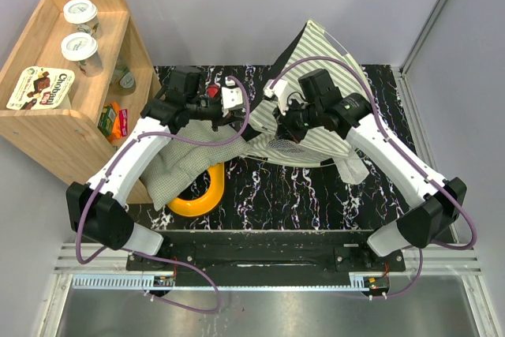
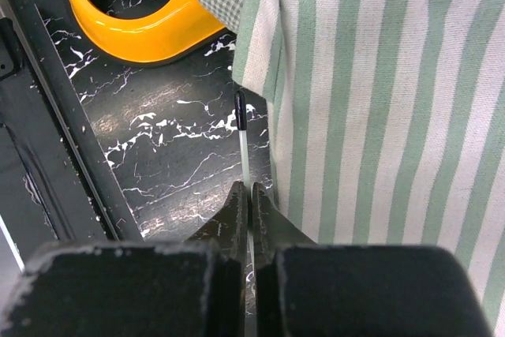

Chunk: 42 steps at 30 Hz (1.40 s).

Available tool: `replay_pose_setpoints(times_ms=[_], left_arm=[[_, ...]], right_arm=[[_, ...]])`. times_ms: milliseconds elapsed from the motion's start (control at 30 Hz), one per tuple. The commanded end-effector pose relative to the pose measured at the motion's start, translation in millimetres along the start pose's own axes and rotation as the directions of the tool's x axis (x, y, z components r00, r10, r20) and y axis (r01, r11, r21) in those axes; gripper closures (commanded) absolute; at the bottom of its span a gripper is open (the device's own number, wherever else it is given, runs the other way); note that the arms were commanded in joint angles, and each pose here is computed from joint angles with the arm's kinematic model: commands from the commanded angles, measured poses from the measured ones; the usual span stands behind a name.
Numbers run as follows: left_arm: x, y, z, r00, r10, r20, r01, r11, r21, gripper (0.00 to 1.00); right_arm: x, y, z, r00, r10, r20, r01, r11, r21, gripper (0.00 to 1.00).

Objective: Set up the pet tent

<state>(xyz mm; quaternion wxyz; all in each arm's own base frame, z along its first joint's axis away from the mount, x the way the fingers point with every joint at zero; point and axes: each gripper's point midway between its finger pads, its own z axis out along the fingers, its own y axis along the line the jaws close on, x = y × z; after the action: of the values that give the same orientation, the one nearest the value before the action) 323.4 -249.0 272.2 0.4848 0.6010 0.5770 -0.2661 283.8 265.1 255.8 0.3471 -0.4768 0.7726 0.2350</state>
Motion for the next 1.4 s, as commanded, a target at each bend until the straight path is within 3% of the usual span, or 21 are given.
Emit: replay_pose_setpoints(times_ms=[0, 1367], left_arm=[[-8, 24, -16, 1.000, 0.018, -0.021, -0.020, 0.996, -0.089, 1.00], [-9, 16, -19, 0.999, 0.037, -0.018, -0.038, 0.997, -0.070, 1.00]], right_arm=[[51, -8, -12, 0.979, 0.083, -0.187, -0.075, 0.996, 0.049, 1.00], [28, -36, -9, 0.984, 0.078, -0.163, -0.054, 0.987, 0.149, 1.00]])
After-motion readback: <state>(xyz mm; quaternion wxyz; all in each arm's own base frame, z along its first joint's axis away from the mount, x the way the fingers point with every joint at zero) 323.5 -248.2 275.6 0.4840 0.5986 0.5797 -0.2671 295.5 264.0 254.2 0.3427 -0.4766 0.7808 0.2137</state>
